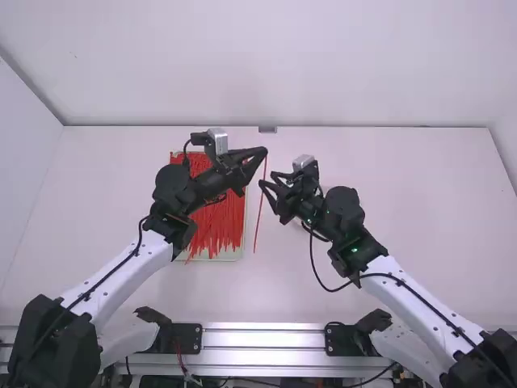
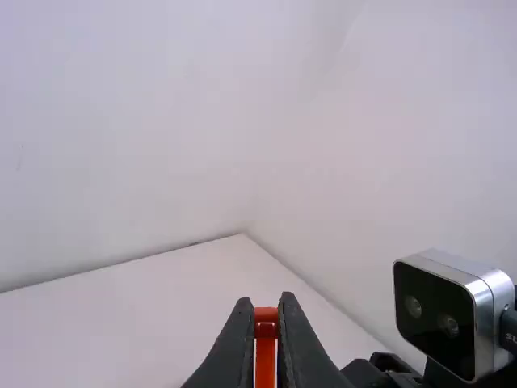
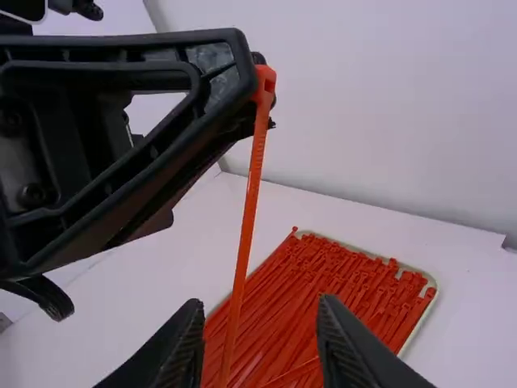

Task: Fasten the cable tie

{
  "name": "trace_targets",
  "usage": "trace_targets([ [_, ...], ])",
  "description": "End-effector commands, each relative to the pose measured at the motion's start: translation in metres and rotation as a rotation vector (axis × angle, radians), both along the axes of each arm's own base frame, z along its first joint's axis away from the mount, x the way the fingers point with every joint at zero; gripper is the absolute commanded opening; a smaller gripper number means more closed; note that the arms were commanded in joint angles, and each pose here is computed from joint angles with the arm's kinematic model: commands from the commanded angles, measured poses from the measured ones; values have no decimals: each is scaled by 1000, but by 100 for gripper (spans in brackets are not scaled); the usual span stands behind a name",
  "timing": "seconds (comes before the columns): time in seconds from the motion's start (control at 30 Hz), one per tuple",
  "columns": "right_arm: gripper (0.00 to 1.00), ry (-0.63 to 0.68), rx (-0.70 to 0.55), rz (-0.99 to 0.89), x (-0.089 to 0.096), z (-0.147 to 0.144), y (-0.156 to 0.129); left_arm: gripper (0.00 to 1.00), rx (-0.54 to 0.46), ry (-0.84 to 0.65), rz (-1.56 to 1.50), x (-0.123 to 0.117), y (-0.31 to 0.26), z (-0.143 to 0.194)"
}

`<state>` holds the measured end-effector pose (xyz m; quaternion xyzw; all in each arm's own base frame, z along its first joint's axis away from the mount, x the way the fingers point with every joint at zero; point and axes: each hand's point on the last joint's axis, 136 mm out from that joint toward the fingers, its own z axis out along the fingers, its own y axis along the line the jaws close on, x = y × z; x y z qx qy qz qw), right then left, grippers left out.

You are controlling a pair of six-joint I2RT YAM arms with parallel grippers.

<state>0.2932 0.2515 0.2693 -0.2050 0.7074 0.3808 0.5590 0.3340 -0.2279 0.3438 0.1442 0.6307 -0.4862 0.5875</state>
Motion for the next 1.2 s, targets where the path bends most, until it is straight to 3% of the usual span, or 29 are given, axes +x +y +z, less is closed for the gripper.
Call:
trace_targets([
  [0.0,34,-18,26,4,2,14,3,2,-18,-11,-34,-12,-5,8],
  [0.23,17,-11,31,5,1,14,3,2,-22,-6,-26,-12,-8,7],
  [0.33,2,-10,31,5,2,14,3,2,-21,-2,-14,-10,-6,7],
  [0.53,0,-4,27,3,2,12,2,3,-7,-12,14,-6,-4,5],
  [0.67,0,-11,23,2,2,13,2,22,-2,-7,38,-2,0,3],
  [0.73,0,-22,16,-6,4,14,-2,44,25,-40,46,-2,0,3],
  [0.87,0,-21,17,9,4,17,-13,73,35,-34,75,5,10,1],
  [0.93,0,-28,16,19,4,19,-19,80,39,-37,72,7,16,0],
  [1.17,0,-49,36,72,2,31,-46,86,67,-99,7,9,43,17],
])
